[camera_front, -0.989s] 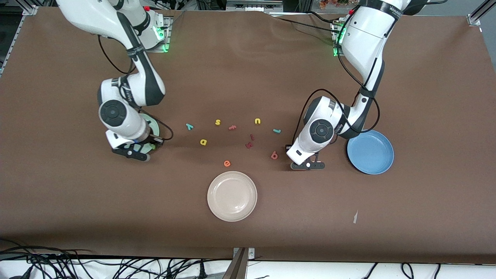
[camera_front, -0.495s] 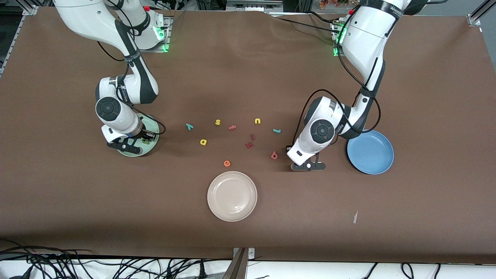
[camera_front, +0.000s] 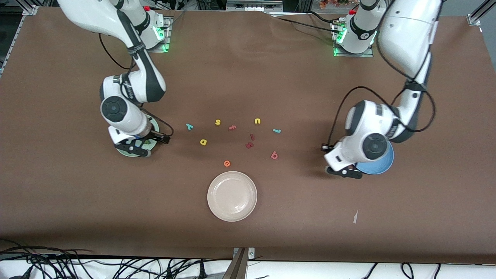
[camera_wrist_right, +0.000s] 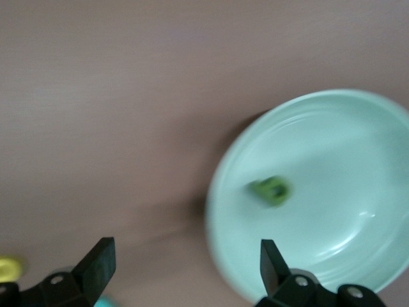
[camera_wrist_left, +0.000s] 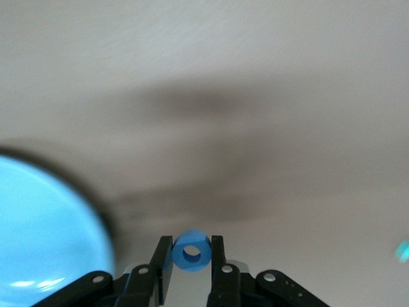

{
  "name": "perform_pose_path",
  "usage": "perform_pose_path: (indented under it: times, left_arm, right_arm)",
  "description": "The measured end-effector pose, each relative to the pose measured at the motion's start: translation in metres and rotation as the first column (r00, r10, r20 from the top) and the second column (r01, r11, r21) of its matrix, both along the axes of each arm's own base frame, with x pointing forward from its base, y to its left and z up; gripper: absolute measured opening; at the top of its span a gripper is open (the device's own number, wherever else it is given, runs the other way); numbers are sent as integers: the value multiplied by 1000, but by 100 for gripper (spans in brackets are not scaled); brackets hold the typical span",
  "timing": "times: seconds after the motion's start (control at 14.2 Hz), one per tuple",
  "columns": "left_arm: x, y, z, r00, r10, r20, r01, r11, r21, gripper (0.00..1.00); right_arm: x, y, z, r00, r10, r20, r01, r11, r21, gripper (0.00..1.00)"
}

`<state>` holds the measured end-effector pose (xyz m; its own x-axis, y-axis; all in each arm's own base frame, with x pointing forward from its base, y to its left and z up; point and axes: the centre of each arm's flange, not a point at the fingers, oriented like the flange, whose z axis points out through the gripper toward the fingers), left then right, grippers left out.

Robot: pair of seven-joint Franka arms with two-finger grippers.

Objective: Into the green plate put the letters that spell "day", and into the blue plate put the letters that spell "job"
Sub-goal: 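Release the blue o into the blue plate while the right gripper returns, then grasp the yellow D with the right gripper while the left gripper reaches the teal 1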

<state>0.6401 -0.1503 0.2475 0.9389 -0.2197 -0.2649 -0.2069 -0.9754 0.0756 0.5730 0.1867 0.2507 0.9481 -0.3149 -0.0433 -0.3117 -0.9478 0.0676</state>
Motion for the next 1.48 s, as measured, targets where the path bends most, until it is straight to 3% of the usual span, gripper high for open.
perform_pose_path:
  times: [0.21, 0.42, 0.49, 0.71, 0.85, 0.99, 1.2, 1.48]
  left_arm:
    - [1, 58, -6, 987, -158, -39, 158, 987, -1, 28]
    - [-5, 99, -22, 951, -299, -80, 299, 954, -14, 28]
    - [-5, 106, -26, 939, -333, -87, 332, 943, -23, 33]
    - [-3, 107, -25, 926, -369, -83, 368, 929, -33, 60]
    - [1, 96, -14, 952, -299, -68, 296, 954, -45, 80]
    - [0, 74, -4, 988, -140, -66, 135, 988, -74, 99]
    - [-7, 26, 0, 995, 33, -89, -39, 998, -59, 100]
    - [-23, -36, 13, 979, 197, -59, -199, 979, -35, 100]
  right_arm:
    - [-4, 60, -3, 995, -99, 7, 98, 995, 26, 100]
    - [-9, 108, -22, 992, -127, 5, 127, 991, 32, 100]
    - [-11, 118, -31, 991, -134, 7, 133, 991, 31, 100]
    - [-16, 132, -52, 990, -140, 13, 140, 990, 33, 100]
    - [-17, 133, -59, 990, -142, 16, 141, 989, 35, 100]
    - [-18, 136, -65, 988, -154, 24, 153, 987, 40, 100]
    - [-25, 149, -77, 985, -169, 36, 167, 985, 48, 96]
    - [-23, 154, -75, 984, -170, 47, 168, 984, 58, 53]
